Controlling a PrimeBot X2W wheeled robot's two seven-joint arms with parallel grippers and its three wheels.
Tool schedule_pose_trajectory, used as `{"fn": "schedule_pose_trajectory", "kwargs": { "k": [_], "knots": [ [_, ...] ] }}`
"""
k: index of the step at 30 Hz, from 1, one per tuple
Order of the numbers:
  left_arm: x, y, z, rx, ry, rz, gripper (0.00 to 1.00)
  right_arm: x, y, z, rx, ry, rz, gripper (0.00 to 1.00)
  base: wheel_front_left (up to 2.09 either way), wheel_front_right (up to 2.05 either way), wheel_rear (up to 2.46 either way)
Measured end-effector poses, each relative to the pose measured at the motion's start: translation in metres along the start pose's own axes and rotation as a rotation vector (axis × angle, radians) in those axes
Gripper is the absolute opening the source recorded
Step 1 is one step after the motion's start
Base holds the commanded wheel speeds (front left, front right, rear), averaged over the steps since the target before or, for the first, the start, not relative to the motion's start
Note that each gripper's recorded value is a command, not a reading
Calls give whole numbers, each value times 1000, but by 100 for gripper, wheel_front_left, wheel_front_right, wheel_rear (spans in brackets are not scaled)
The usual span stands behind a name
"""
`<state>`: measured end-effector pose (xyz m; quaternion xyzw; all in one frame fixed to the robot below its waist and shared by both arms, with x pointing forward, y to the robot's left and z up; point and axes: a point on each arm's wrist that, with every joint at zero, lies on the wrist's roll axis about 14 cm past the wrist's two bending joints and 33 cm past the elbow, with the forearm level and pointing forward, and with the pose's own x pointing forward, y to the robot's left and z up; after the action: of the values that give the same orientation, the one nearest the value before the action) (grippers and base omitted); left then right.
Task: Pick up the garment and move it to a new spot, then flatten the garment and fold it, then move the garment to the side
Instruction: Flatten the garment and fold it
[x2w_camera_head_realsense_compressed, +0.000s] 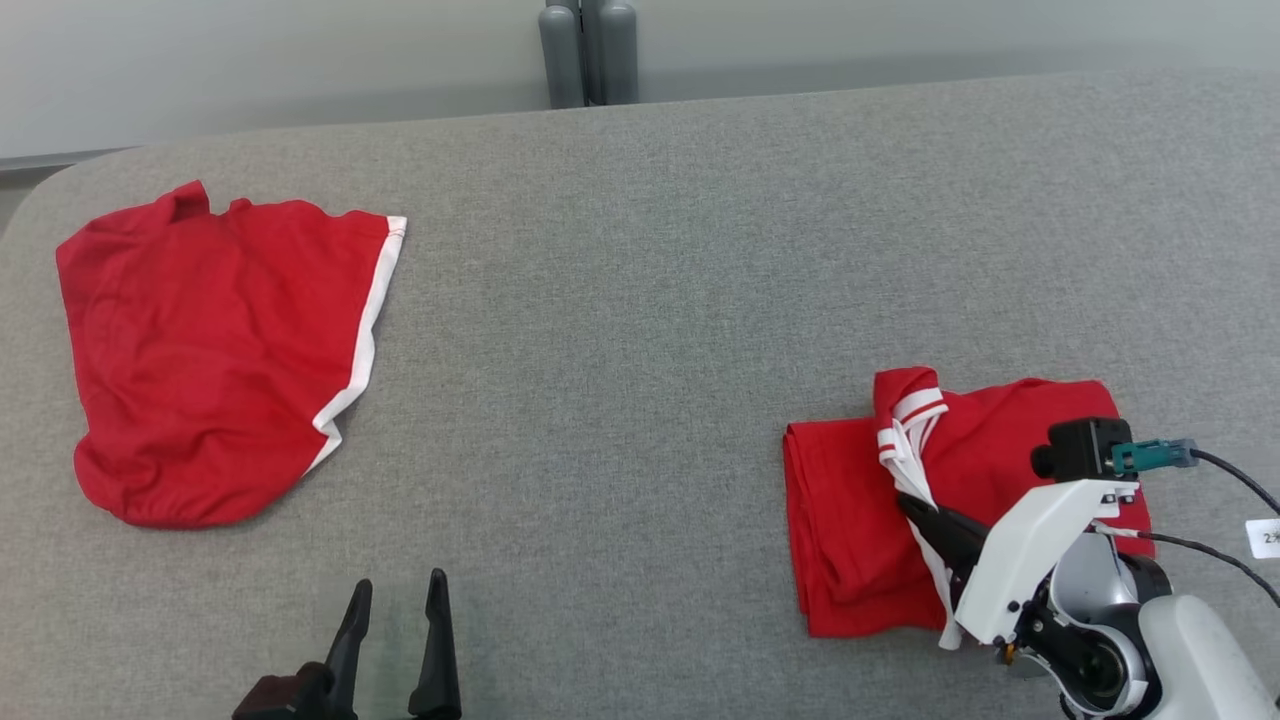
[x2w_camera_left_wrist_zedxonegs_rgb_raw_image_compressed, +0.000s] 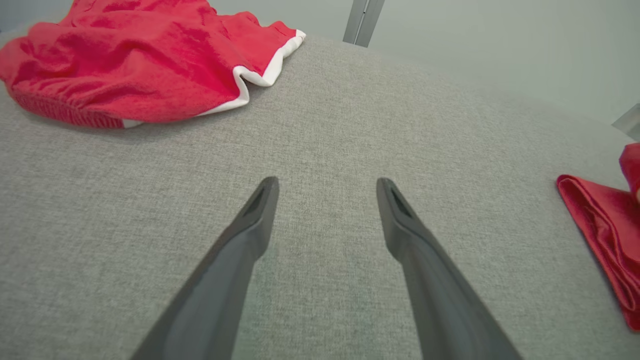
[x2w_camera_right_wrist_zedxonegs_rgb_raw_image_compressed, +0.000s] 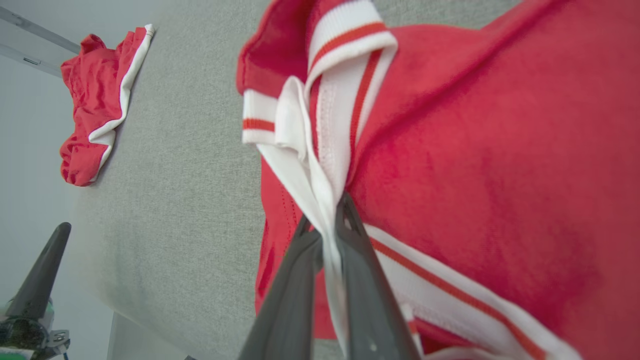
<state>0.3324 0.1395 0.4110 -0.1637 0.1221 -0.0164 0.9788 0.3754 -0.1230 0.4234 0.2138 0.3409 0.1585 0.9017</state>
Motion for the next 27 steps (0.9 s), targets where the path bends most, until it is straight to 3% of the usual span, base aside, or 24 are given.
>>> {"fn": "schedule_pose_trajectory", "kwargs": {
  "k": [7, 8, 9, 10, 16, 21, 27],
  "knots": [
    [-3, -12, -7, -8, 20, -34, 100, 11, 14, 1, 1, -32, 26, 0, 0, 0, 0],
    [-3, -13, -7, -8, 21, -35, 100, 12, 18, 3, 2, -43, 35, 20, 0, 0, 0],
    [-3, -12, -7, -8, 19, -34, 100, 13, 21, 4, 1, -52, 43, 47, 0, 0, 0],
    [-4, -11, -6, -7, 17, -30, 100, 14, 26, 4, 5, -63, 55, 100, 0, 0, 0],
    [-8, -7, -4, -6, 8, -15, 100, 8, 51, 15, 26, -140, 133, 100, 0, 0, 0],
    [-11, -4, -3, -1, 3, -9, 100, -14, 68, 41, 54, -299, 200, 100, 0, 0, 0],
    [-17, -3, 5, 1, -25, -6, 100, -52, 38, 58, -42, -479, 109, 100, 0, 0, 0]
  ]
}}
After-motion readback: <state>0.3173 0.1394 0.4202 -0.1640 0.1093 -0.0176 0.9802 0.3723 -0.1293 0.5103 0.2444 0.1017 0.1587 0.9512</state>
